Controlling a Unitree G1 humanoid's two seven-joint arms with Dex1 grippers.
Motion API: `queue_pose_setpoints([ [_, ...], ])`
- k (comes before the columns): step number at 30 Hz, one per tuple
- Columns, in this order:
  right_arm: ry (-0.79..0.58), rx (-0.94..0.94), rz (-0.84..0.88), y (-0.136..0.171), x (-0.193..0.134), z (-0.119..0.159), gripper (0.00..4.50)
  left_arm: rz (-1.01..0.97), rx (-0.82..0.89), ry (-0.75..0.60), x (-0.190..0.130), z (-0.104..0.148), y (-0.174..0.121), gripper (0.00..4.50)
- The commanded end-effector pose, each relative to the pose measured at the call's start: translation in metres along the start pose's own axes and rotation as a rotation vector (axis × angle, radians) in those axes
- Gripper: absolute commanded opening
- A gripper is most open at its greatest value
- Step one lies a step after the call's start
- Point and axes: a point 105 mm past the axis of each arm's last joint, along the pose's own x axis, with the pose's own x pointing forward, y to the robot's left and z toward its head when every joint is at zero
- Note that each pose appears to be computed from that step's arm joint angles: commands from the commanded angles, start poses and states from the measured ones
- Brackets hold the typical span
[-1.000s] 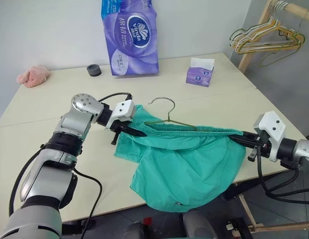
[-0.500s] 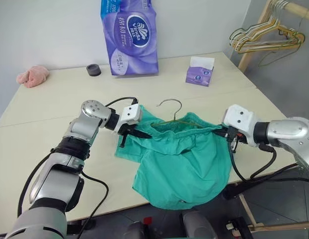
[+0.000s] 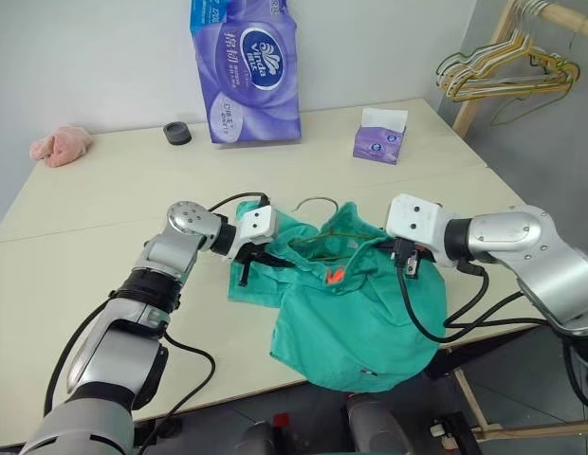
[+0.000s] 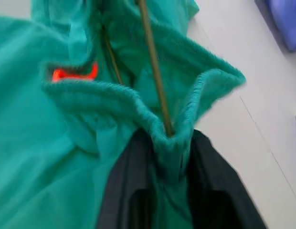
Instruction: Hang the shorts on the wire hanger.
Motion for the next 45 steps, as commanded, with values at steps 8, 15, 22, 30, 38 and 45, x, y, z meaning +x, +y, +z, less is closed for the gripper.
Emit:
queue_pose_setpoints([
  [8,-0.069,-0.029,-0.015,0.001,-0.029,0.025,4.15,0.095,0.080,-0.074,-0.001,0.019,0.013,0.00],
  [15,0.118,0.004,-0.100,-0.017,-0.058,-0.018,4.15,0.090,0.085,-0.070,-0.001,0.015,0.012,0.00],
  [22,0.187,0.008,-0.005,-0.014,-0.037,-0.044,4.15,0.081,0.103,-0.077,0.001,0.018,0.013,0.00],
  [30,0.206,-0.004,0.048,-0.024,-0.006,-0.055,4.15,0.072,0.110,-0.066,0.003,0.014,0.011,0.00],
  [38,0.212,-0.042,0.110,-0.023,0.005,-0.051,1.97,0.077,0.112,-0.056,0.001,0.012,0.011,0.00],
  [45,0.191,-0.050,0.113,-0.021,0.010,-0.047,0.03,0.103,0.122,-0.064,0.001,0.013,0.013,0.00],
])
